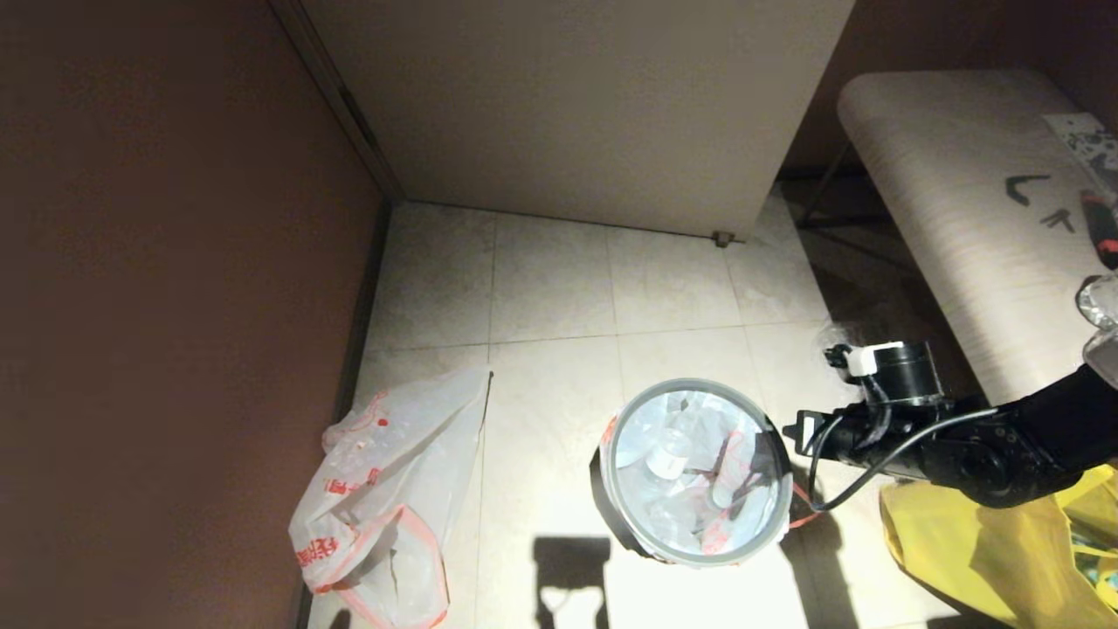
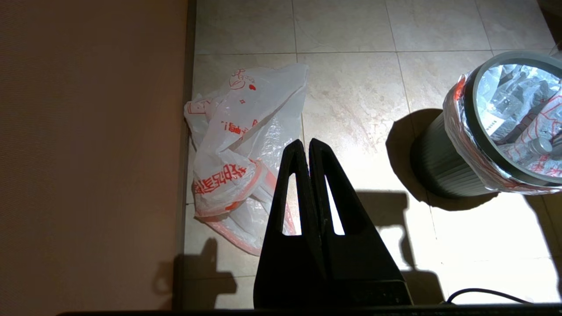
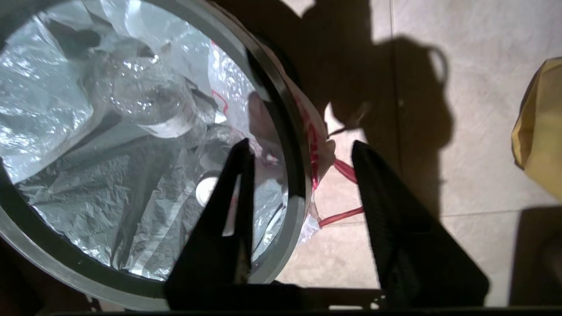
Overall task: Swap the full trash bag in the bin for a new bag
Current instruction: Place the trash can ring on the floor
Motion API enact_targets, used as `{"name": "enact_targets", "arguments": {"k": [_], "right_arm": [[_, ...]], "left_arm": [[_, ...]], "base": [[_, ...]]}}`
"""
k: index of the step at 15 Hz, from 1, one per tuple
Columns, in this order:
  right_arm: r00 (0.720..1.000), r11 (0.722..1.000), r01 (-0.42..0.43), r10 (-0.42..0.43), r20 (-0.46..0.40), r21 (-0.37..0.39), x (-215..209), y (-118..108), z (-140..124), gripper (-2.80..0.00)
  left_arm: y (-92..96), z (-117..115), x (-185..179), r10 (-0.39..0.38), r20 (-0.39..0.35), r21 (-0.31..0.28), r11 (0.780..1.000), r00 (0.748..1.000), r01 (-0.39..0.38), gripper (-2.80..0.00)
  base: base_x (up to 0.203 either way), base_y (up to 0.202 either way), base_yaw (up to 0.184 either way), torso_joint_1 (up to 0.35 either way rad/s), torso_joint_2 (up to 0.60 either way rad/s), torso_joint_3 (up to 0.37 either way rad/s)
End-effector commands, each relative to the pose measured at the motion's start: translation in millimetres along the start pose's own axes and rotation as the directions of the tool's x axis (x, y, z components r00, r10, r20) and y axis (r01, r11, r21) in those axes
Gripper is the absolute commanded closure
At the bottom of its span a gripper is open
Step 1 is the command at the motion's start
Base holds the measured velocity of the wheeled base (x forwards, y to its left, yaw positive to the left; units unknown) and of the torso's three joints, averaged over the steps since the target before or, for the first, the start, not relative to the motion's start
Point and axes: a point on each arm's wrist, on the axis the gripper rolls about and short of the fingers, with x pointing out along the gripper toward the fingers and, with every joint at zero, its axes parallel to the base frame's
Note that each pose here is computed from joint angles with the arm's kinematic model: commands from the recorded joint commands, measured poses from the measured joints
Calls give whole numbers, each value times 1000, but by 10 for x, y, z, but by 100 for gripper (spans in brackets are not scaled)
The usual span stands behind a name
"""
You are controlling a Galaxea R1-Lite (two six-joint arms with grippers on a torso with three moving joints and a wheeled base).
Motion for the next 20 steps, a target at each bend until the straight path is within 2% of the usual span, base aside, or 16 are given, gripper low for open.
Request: {"name": "enact_targets", "arguments": {"k": [1,7,10,11,13,20], "right_arm": [[999,1000,10,-10,-32,0,99,-10,-82,-280],[998,1000,25,-26,-64,-8,232,-30,-170,-280],[995,998,31,-35,-91,-46,323,-42,-238,-280],[993,997,35,-42,-107,-68,370,-53,-285,0],[991,996,39,-48,-123,-76,408,-59,-332,0],[996,994,76,-80,-46,-74,359,-36,-235,0]], "left_arm": [[0,0,1,0,-1,0,1000,1000,0,0],[0,0,1,0,-1,0,1000,1000,0,0],[0,0,1,0,-1,0,1000,1000,0,0],[0,0,1,0,-1,0,1000,1000,0,0],[0,0,1,-1,-1,0,1000,1000,1,0],[0,0,1,0,-1,0,1000,1000,0,0]], "base": [[0,0,0,0,0,0],[0,0,0,0,0,0],[0,0,0,0,0,0],[0,0,0,0,0,0],[0,0,0,0,0,0],[0,0,0,0,0,0]]}}
